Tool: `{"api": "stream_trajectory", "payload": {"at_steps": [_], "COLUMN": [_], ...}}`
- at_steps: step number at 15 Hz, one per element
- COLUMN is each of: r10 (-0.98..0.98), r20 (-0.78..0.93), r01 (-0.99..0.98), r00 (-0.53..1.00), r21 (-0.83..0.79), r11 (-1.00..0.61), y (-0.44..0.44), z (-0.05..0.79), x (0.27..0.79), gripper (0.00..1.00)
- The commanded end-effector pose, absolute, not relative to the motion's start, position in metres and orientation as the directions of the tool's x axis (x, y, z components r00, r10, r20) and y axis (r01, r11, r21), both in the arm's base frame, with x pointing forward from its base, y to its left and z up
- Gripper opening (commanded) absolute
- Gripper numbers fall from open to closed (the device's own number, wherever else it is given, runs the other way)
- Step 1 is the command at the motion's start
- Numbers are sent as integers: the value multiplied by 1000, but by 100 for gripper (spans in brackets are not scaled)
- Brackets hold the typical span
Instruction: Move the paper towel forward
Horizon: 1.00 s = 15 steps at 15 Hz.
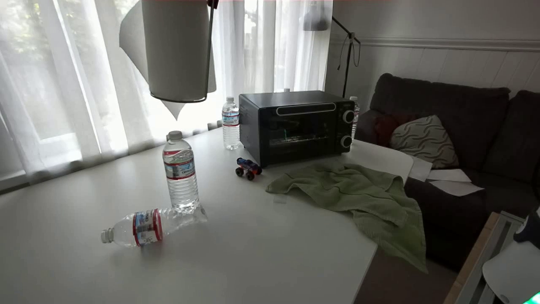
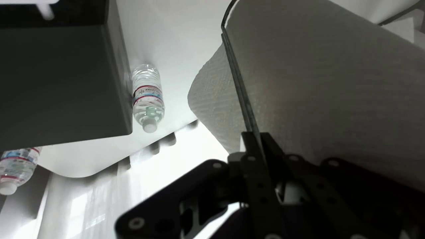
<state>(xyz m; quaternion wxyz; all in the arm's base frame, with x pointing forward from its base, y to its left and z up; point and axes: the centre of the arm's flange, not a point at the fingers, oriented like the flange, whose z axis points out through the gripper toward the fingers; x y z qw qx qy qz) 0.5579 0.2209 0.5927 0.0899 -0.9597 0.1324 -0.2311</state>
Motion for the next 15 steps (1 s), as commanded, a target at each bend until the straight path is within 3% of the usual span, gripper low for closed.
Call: {"api": "stream_trajectory", "payload": {"at_steps": [1, 10, 11, 15], "r10": [-399, -579, -537, -557], "r20": [469, 374, 381, 358], "r01": [-304, -546, -500, -528], "r00": [788, 725, 753, 749], "r21": [-269, -201, -199, -185], "r11": [-914, -813, -843, -829], "y": [242, 247, 240, 241], "z": [563, 477, 477, 460], "x": [556, 584, 582, 585], "gripper": [2, 2, 8, 8]}}
